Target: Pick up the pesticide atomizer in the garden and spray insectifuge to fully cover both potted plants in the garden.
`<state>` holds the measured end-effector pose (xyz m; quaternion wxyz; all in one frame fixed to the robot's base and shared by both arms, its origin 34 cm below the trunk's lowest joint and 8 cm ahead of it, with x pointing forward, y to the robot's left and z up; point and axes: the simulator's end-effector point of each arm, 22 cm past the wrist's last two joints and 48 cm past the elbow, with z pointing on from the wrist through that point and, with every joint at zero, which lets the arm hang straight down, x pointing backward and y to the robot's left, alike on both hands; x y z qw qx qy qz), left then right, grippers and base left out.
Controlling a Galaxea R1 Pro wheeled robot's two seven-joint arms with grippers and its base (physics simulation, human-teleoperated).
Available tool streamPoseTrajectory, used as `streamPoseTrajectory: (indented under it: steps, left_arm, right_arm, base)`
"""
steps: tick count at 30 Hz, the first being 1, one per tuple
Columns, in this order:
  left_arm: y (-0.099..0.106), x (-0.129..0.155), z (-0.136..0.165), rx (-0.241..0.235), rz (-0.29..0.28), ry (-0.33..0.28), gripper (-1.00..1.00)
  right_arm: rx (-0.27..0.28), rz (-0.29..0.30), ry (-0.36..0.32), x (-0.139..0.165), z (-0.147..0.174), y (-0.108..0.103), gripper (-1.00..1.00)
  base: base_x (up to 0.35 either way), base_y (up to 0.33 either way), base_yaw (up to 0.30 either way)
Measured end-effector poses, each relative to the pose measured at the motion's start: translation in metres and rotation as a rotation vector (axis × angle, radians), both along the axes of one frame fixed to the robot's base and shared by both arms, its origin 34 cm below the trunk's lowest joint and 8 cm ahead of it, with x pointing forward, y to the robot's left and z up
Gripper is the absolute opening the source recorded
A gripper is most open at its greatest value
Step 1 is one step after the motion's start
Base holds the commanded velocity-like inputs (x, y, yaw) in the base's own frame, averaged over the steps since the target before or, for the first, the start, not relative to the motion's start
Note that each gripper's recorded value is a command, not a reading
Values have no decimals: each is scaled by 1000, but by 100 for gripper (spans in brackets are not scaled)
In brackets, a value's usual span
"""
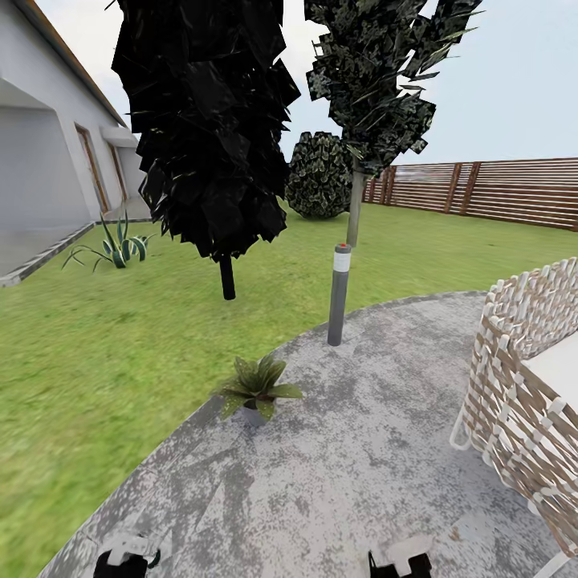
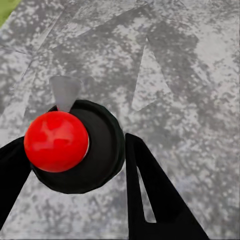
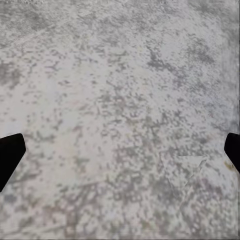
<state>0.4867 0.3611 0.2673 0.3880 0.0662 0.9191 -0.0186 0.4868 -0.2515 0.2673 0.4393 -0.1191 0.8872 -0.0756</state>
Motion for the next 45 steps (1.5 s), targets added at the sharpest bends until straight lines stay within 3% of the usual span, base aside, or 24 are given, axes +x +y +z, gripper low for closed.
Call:
streamPoseTrajectory:
  steps: [2, 4, 9, 11, 15, 17, 19, 24, 31, 45]
  left_arm:
    - [21, -13, -7, 74, 85, 8, -100]
    - [22, -17, -10, 97, 111, 11, -100]
    - [-1, -19, -16, 79, 108, 20, -100]
    - [-1, -19, -16, 76, 116, 19, -100]
    - [-2, -20, -16, 75, 118, 18, -100]
    - [-1, -23, -18, 76, 118, 22, -100]
    - [0, -26, -19, 77, 120, 25, -100]
    - [0, -29, -20, 78, 121, 28, -100]
    - [-1, -29, -19, 76, 122, 27, -100]
    - [1, -29, -19, 70, 139, 24, -100]
  right_arm:
    - [5, -6, -26, 2, 4, -4, 100]
    - [8, -6, -32, 3, 5, -2, 100]
    - [17, -9, -38, 4, 6, 1, 100]
    - [18, -10, -38, 4, 6, 0, 100]
    - [44, -131, -41, 4, 7, -24, 100]
    - [65, -226, -41, 1, 6, -44, 100]
    - [72, -255, -40, -1, 6, -48, 100]
    - [79, -264, -39, -1, 6, -48, 100]
    - [82, -268, 14, -21, -9, -44, 100]
    - [82, -269, 16, -22, -9, -44, 100]
  base:
    - [0, 0, 0]
    - [0, 0, 0]
    - [0, 0, 0]
    - [0, 0, -28]
    - [0, 0, -193]
    - [0, 0, -244]
    - [0, 0, -251]
    - [-179, 37, -254]
    - [-314, 93, -257]
    - [-324, 86, -268]
